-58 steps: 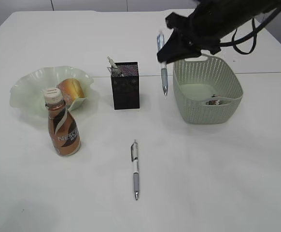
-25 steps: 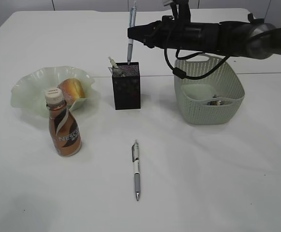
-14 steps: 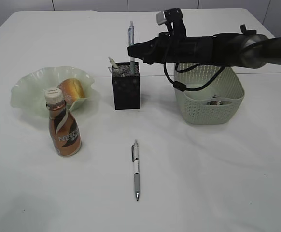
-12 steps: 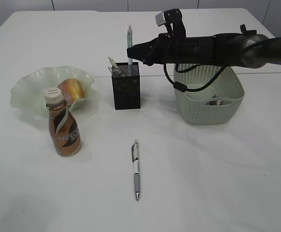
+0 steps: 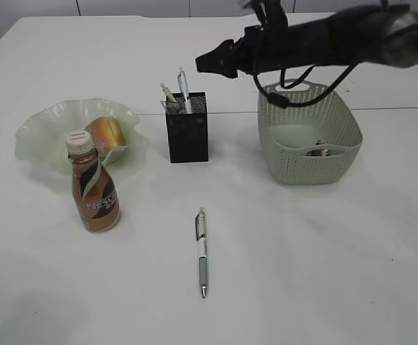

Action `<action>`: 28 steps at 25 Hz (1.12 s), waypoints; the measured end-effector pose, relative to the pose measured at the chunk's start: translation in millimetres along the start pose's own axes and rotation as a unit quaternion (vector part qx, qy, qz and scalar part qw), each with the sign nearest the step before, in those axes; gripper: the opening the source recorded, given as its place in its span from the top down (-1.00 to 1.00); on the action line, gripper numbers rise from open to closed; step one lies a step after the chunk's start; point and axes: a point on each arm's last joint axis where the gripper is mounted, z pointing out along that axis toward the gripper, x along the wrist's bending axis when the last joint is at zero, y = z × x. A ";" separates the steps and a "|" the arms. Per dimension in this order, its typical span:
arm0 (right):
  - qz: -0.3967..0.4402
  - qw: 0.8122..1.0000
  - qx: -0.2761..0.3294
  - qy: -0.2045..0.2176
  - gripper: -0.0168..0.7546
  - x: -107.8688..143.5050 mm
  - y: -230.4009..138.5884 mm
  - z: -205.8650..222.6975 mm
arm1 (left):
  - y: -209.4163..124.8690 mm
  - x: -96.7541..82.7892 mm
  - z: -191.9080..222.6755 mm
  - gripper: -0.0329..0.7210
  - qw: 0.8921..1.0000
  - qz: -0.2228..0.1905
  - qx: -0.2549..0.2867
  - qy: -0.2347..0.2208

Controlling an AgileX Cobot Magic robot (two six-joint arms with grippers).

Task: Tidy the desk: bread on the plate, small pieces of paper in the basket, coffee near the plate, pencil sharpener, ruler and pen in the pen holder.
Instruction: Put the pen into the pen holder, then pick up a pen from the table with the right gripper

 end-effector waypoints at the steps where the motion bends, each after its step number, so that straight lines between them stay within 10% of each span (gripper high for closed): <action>1: 0.021 1.000 0.015 -0.008 0.03 3.2 8.5 -7.0 | 0.0 0.0 0.0 0.10 1.000 0.000 0.000 0.000; 8: 0.135 0.973 0.177 -0.066 0.02 53.2 52.2 -49.2 | 0.2 0.1 0.0 0.10 1.000 0.000 -0.001 0.001; 14: 0.229 0.913 0.303 -0.148 0.02 99.4 50.6 -49.5 | 0.2 0.1 0.0 0.10 1.000 0.000 -0.001 0.001; 28: 0.289 0.826 0.441 -0.200 0.02 162.4 -24.0 31.2 | 7.2 -1.9 -0.3 0.10 0.999 -0.011 -0.040 -0.011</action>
